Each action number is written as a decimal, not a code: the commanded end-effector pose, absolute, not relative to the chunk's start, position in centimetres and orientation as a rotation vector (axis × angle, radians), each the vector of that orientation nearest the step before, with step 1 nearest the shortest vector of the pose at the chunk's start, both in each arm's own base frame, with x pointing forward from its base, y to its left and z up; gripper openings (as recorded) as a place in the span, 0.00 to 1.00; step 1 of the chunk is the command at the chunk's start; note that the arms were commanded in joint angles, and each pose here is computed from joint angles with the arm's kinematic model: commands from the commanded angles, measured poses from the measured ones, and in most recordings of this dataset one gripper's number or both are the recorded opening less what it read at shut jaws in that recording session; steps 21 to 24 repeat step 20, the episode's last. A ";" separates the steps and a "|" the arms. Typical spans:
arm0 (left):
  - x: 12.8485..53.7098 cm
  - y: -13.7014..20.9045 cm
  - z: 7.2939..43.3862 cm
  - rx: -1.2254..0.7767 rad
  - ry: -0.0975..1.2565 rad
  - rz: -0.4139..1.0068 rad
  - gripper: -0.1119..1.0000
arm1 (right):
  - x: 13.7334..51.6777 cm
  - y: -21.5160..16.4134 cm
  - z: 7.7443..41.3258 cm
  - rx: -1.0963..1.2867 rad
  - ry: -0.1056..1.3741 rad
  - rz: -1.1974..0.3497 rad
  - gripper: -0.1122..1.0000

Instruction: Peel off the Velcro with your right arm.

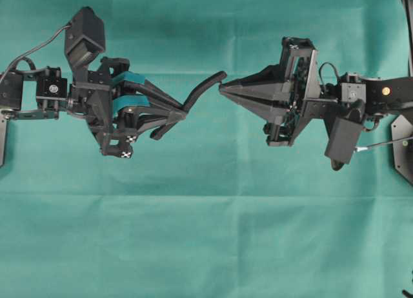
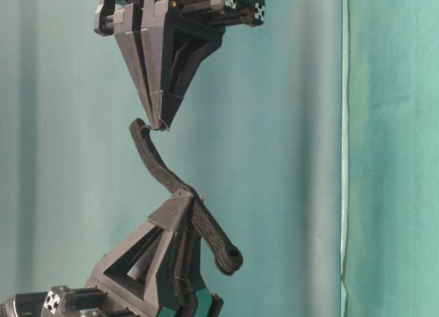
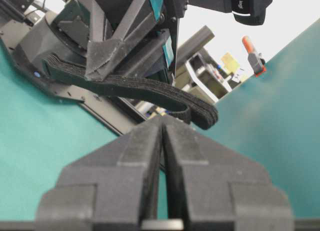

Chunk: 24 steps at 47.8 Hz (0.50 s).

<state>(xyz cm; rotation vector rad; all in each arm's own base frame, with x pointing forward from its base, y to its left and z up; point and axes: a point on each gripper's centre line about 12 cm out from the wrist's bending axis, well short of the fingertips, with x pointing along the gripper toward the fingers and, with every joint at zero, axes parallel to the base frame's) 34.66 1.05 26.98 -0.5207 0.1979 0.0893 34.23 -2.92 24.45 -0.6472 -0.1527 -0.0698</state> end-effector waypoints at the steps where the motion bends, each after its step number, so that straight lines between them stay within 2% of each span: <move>1: 34.7 1.2 28.3 -0.523 0.154 0.083 0.19 | 34.6 -2.7 25.5 -0.647 -0.185 -0.070 0.02; 24: 34.7 1.3 28.3 -0.523 0.152 0.086 0.19 | 34.6 -2.4 25.0 -0.646 -0.165 -0.057 0.02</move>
